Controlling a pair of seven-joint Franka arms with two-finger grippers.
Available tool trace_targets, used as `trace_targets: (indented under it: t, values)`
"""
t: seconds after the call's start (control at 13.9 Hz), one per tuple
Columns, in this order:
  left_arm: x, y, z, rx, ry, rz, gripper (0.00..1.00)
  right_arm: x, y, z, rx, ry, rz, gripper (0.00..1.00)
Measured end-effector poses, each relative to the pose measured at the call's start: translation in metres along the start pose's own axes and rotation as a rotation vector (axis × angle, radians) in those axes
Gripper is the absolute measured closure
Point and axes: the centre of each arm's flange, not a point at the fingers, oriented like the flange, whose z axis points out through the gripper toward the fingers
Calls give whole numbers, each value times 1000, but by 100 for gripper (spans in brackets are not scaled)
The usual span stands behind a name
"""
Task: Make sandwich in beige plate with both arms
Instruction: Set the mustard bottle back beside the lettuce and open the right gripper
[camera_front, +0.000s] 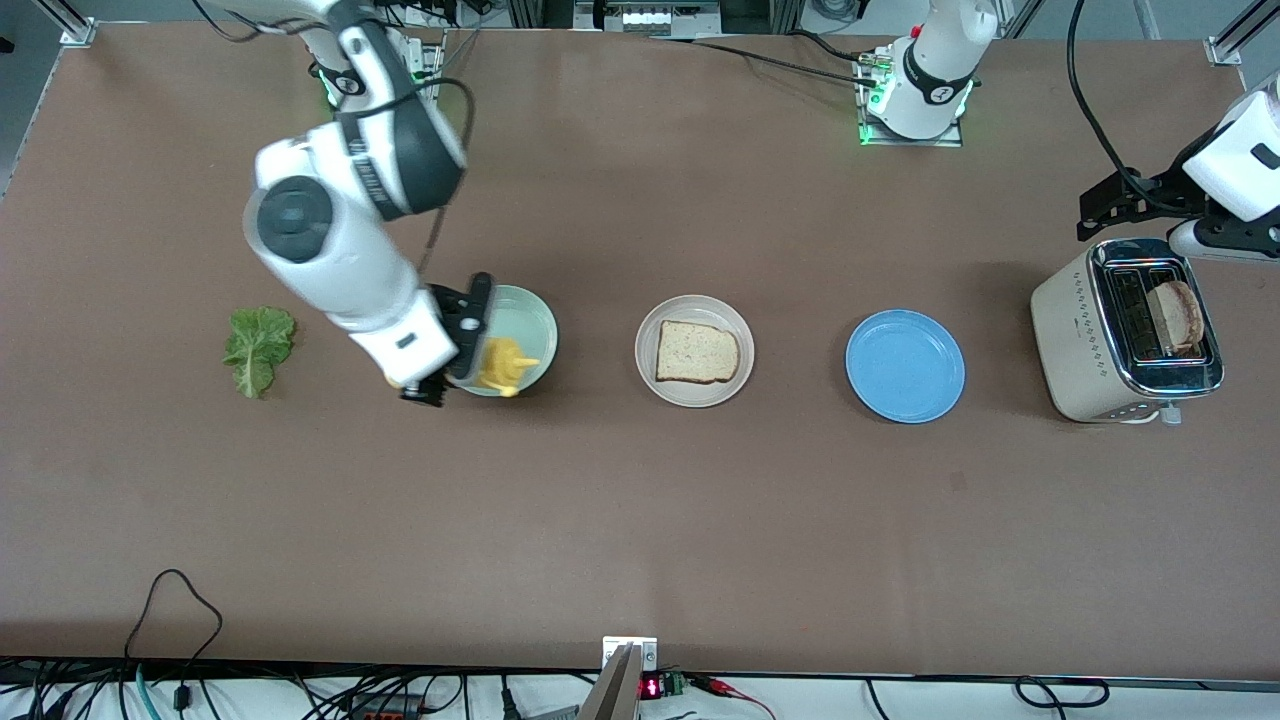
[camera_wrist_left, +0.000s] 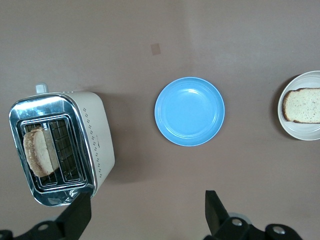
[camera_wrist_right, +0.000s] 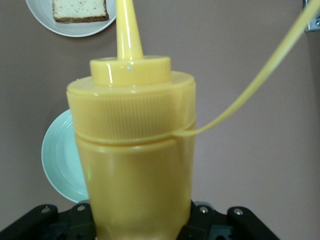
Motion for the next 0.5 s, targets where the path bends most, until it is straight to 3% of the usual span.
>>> trace_targets:
  t: [0.14, 0.36, 0.5]
  values:
    - [0, 1, 0, 0, 0, 2, 0, -33, -1, 1, 43, 91, -1, 54]
    - [0, 1, 0, 0, 0, 2, 0, -91, 9, 17, 99, 296, -21, 55]
    - [0, 1, 0, 0, 0, 2, 0, -141, 15, 36, 106, 430, -25, 56]
